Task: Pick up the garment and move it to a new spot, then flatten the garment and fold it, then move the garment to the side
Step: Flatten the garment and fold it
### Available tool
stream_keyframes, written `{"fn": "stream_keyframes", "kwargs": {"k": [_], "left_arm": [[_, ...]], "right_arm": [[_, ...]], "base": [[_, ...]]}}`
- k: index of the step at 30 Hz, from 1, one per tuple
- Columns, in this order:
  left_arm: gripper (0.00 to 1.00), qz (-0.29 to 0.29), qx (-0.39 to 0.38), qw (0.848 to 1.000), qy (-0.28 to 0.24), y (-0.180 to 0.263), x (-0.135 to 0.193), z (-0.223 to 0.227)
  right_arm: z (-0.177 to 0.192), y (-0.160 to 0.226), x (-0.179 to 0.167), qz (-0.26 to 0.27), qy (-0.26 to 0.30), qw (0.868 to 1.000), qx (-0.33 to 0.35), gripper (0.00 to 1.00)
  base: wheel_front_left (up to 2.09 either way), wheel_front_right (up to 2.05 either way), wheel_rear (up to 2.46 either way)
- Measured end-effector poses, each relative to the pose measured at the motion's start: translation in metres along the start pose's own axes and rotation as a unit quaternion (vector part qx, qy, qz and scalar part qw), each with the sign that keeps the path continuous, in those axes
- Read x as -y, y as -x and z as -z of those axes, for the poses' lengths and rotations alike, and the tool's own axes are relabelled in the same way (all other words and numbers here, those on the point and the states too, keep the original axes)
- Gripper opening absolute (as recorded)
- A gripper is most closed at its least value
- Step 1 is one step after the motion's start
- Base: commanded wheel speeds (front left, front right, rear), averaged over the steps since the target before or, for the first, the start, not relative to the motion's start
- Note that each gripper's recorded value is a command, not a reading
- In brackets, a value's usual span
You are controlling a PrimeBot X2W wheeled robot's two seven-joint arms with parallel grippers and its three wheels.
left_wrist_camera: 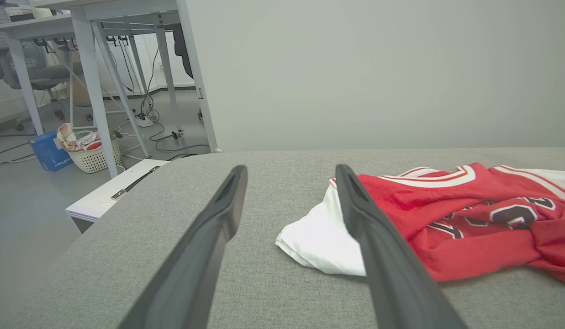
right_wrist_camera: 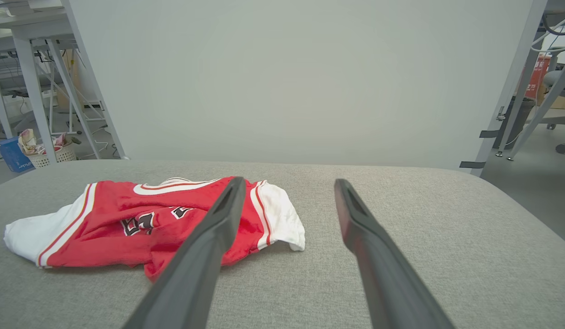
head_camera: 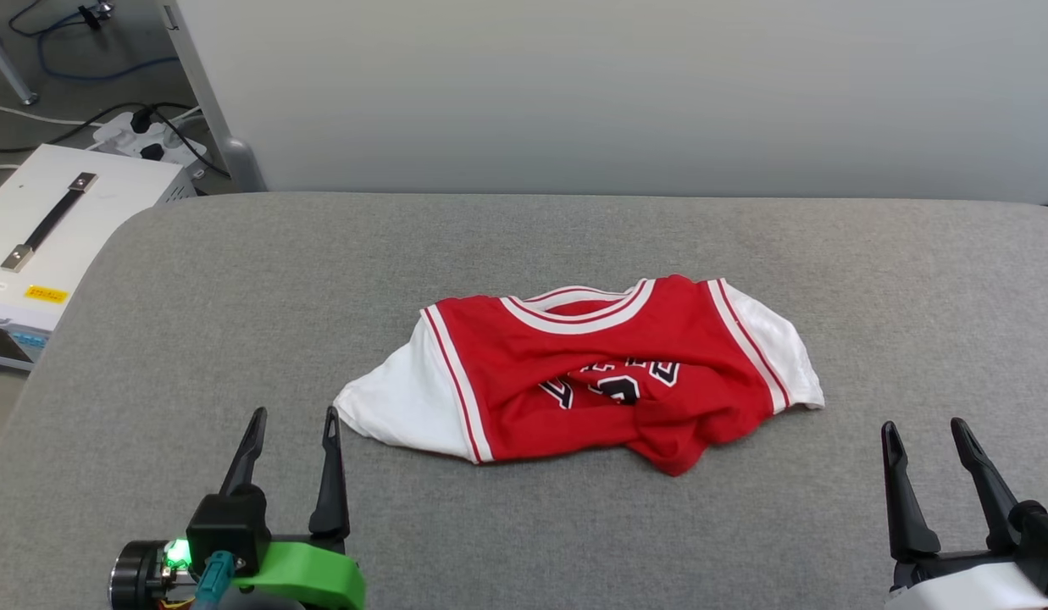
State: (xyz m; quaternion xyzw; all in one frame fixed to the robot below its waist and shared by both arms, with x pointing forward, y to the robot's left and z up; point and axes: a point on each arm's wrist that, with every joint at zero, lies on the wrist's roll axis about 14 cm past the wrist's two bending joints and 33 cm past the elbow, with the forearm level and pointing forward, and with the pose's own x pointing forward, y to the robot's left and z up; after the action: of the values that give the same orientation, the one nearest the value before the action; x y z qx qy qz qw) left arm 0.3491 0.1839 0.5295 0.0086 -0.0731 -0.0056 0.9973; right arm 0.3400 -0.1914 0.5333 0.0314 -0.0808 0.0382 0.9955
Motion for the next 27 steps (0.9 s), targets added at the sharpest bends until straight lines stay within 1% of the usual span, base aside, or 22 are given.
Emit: {"fn": "stream_keyframes", "kwargs": {"k": [5,7,10,13,15,16,18,19,21,23,25,26,27], "left_arm": [[1.00,-0.002,-0.004,1.000,-0.003,0.000,-0.002,0.003],[1.00,-0.002,-0.008,1.000,-0.003,0.000,-0.001,0.006],[1.00,-0.002,-0.014,1.000,-0.003,-0.002,-0.001,0.010],[1.00,-0.004,-0.020,1.000,-0.003,-0.006,-0.002,0.014],[1.00,-0.005,-0.021,1.000,-0.003,-0.010,-0.002,0.016],[1.00,-0.005,-0.022,1.000,-0.003,-0.012,-0.002,0.017],[1.00,-0.007,-0.025,1.000,-0.001,-0.015,-0.002,0.019],[1.00,-0.008,-0.027,1.000,-0.002,-0.016,-0.003,0.021],[1.00,-0.010,-0.031,0.999,-0.003,-0.017,-0.004,0.024],[1.00,-0.014,-0.035,0.999,-0.002,-0.019,-0.006,0.027],[1.00,-0.017,-0.039,0.999,-0.001,-0.020,-0.007,0.030],[1.00,-0.018,-0.040,0.999,-0.001,-0.021,-0.008,0.031],[1.00,-0.018,-0.041,0.999,-0.001,-0.023,-0.008,0.032]], "right_arm": [[-0.001,-0.002,0.000,-0.003,0.003,1.000,0.001,1.00],[-0.009,-0.010,0.001,-0.007,0.009,1.000,0.015,1.00],[-0.041,-0.036,0.005,-0.020,0.029,0.997,0.067,1.00],[-0.076,-0.064,0.003,-0.046,0.053,0.990,0.120,1.00],[-0.084,-0.079,-0.004,-0.072,0.055,0.987,0.131,1.00],[-0.082,-0.087,-0.009,-0.091,0.055,0.986,0.125,1.00],[-0.068,-0.099,-0.018,-0.131,0.059,0.985,0.091,1.00],[-0.058,-0.105,-0.023,-0.152,0.062,0.985,0.058,1.00],[-0.036,-0.112,-0.032,-0.191,0.072,0.979,-0.021,1.00],[-0.023,-0.118,-0.039,-0.222,0.086,0.967,-0.089,1.00],[-0.011,-0.119,-0.043,-0.240,0.083,0.955,-0.154,1.00],[-0.001,-0.118,-0.043,-0.247,0.084,0.945,-0.195,1.00],[0.012,-0.114,-0.041,-0.253,0.088,0.932,-0.244,1.00]], "base": [[0.00,0.00,0.00],[0.00,0.00,0.00],[0.00,0.00,0.00],[0.00,0.00,0.00],[0.00,0.00,0.00],[0.00,0.00,0.00],[0.00,0.00,0.00],[0.00,0.00,0.00],[0.00,0.00,0.00],[0.00,0.00,0.00],[0.00,0.00,0.00],[0.00,0.00,0.00],[0.00,0.00,0.00]]}}
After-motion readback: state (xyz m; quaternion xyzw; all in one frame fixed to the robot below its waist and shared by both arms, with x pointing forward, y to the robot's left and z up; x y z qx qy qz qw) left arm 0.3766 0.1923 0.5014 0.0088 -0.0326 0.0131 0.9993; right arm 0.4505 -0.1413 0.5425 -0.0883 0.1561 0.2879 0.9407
